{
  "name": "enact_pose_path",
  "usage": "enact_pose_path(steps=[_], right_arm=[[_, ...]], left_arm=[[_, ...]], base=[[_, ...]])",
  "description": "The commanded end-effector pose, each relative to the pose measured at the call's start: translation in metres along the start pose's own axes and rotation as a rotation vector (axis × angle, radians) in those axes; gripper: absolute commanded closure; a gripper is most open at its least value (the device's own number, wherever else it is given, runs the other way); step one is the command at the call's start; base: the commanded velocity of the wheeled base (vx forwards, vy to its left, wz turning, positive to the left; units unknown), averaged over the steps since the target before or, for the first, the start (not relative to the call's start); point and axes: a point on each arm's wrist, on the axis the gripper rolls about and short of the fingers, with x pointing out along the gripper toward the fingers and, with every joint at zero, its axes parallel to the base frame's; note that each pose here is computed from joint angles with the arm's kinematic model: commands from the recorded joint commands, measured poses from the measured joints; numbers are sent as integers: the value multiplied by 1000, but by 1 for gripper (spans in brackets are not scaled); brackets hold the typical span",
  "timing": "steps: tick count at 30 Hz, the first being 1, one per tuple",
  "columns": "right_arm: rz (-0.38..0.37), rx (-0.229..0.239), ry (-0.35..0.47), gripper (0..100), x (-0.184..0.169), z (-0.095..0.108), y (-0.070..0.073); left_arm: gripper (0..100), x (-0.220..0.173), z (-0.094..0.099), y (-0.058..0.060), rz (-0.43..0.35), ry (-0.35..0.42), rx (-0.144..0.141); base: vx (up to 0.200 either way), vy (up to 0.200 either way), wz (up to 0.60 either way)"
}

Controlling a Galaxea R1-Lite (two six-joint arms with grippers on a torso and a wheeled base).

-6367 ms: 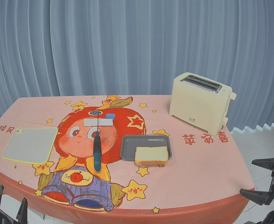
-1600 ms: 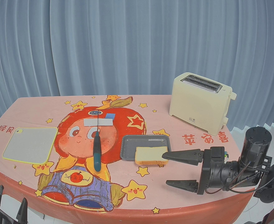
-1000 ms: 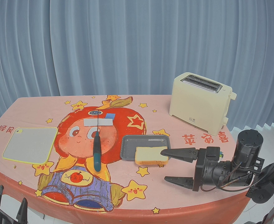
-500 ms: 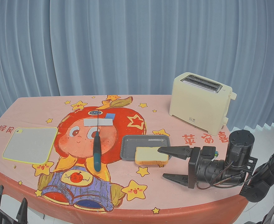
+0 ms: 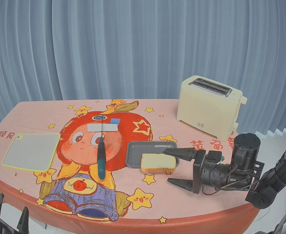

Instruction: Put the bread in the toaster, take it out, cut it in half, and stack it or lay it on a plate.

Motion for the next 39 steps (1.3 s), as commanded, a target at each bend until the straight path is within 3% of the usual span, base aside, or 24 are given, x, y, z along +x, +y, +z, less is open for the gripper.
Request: enact_pose_path(steps=[1, 7, 14, 27, 39], right_arm=[[-26, 9, -1, 0, 6, 2, -8], [17, 1, -26, 0, 9, 9, -12], [13, 6, -41, 0, 12, 13, -15], [39, 1, -67, 0, 13, 21, -10], [13, 11, -74, 0, 20, 24, -19]], left_arm=[[0, 0, -5, 0, 0, 3, 0], [0, 0, -5, 0, 0, 3, 0], [0, 0, -5, 0, 0, 3, -1], [0, 0, -5, 0, 0, 3, 0], [0, 0, -5, 0, 0, 3, 0]], base=[[0, 0, 0], [0, 0, 0], [0, 0, 0], [0, 0, 0], [0, 0, 0]])
